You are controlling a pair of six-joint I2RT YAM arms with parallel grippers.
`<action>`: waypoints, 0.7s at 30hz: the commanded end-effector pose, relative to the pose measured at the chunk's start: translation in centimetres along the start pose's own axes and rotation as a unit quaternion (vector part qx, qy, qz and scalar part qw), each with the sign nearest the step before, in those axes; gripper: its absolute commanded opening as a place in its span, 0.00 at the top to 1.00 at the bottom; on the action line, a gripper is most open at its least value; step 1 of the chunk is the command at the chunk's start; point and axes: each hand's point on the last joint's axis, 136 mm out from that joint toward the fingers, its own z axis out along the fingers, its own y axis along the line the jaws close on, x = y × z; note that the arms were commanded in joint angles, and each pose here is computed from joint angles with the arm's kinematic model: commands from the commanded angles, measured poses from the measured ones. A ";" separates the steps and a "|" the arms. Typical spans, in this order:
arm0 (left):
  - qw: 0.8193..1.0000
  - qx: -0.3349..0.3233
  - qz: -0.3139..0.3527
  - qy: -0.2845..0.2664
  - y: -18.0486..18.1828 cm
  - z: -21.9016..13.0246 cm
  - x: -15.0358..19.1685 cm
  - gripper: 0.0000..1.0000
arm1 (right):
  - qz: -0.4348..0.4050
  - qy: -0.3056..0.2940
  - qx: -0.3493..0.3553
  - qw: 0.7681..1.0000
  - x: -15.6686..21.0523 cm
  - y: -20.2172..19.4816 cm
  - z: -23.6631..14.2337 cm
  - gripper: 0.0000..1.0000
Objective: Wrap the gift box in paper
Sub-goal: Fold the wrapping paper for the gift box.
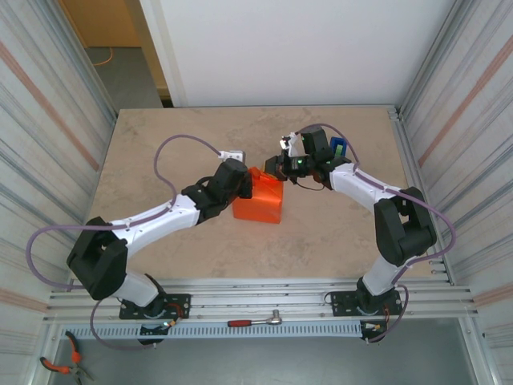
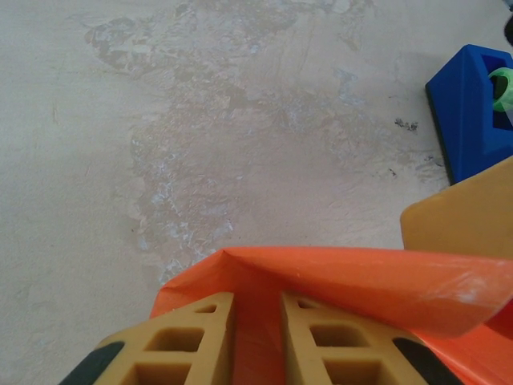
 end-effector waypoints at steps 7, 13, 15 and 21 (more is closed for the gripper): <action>0.997 -0.009 0.015 0.069 0.3 0.7 4.4 0.78 | -0.033 0.023 -0.018 0.999 1.5 1.7 -0.2 1.00; 0.997 -0.015 0.014 0.069 0.4 0.7 4.4 0.79 | -0.019 0.029 -0.004 0.999 2.8 0.6 -0.5 1.00; 0.997 -0.018 0.014 0.069 0.5 0.7 4.6 0.79 | -0.015 0.030 0.000 0.999 3.2 0.2 -0.6 1.00; 0.997 -0.017 0.012 0.069 0.4 0.7 4.5 0.79 | 0.003 0.037 0.017 0.999 4.8 -1.9 -0.3 1.00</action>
